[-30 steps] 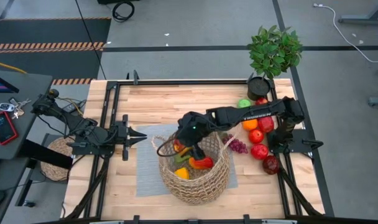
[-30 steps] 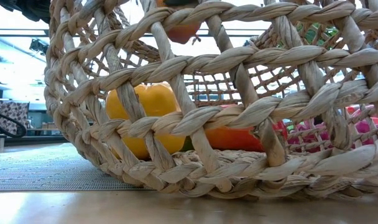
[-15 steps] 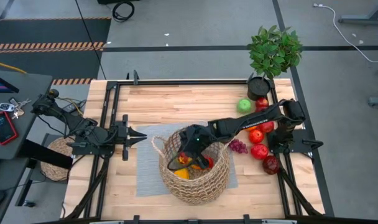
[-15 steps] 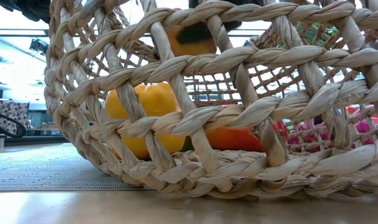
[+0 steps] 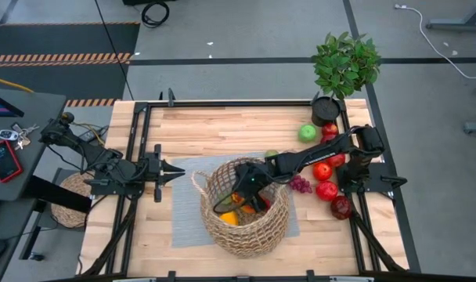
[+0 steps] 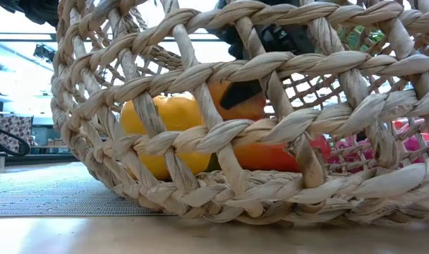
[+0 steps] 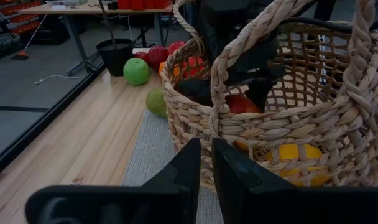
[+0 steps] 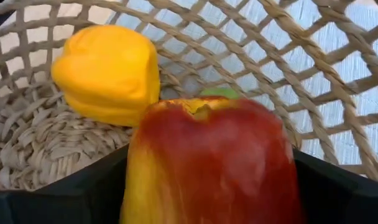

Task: Build produce basket
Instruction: Put the red apple into the basket, then adjust the basket

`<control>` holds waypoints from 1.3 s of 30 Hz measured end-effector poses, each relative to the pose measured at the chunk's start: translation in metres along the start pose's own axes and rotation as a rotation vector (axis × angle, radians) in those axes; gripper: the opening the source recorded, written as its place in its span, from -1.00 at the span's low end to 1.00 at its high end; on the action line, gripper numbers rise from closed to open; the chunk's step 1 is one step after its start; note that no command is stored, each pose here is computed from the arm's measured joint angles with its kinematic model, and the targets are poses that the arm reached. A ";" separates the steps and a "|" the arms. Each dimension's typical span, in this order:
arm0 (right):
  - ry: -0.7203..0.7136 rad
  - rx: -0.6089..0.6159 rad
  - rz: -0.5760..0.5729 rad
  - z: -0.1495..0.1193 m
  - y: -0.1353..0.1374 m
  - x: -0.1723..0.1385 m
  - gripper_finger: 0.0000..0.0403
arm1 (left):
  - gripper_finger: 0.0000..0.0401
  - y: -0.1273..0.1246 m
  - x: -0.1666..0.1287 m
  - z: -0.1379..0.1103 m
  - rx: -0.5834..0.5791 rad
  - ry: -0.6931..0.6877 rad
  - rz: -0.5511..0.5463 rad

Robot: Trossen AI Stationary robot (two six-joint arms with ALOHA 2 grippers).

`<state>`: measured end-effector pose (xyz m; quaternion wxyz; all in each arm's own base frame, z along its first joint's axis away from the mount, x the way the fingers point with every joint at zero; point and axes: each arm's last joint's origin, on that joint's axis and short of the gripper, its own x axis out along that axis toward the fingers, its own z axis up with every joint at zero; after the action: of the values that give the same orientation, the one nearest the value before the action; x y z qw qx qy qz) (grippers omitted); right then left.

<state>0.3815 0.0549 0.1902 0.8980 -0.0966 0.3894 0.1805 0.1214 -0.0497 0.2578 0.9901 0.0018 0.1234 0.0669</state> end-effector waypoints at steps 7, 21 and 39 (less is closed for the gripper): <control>0.011 -0.001 -0.023 0.015 -0.002 -0.008 0.97 | -0.76 0.000 0.000 0.000 0.000 0.000 0.000; 0.142 0.005 -0.415 0.087 -0.026 -0.094 0.85 | -0.76 0.000 0.000 0.000 0.000 -0.001 0.000; 0.171 0.281 -0.574 0.006 -0.066 -0.209 0.85 | -0.76 0.000 0.000 0.000 0.000 -0.001 0.000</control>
<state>0.2803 -0.0557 0.3500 0.8809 -0.0926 0.4412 -0.1442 0.1213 -0.0497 0.2579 0.9901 0.0016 0.1231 0.0668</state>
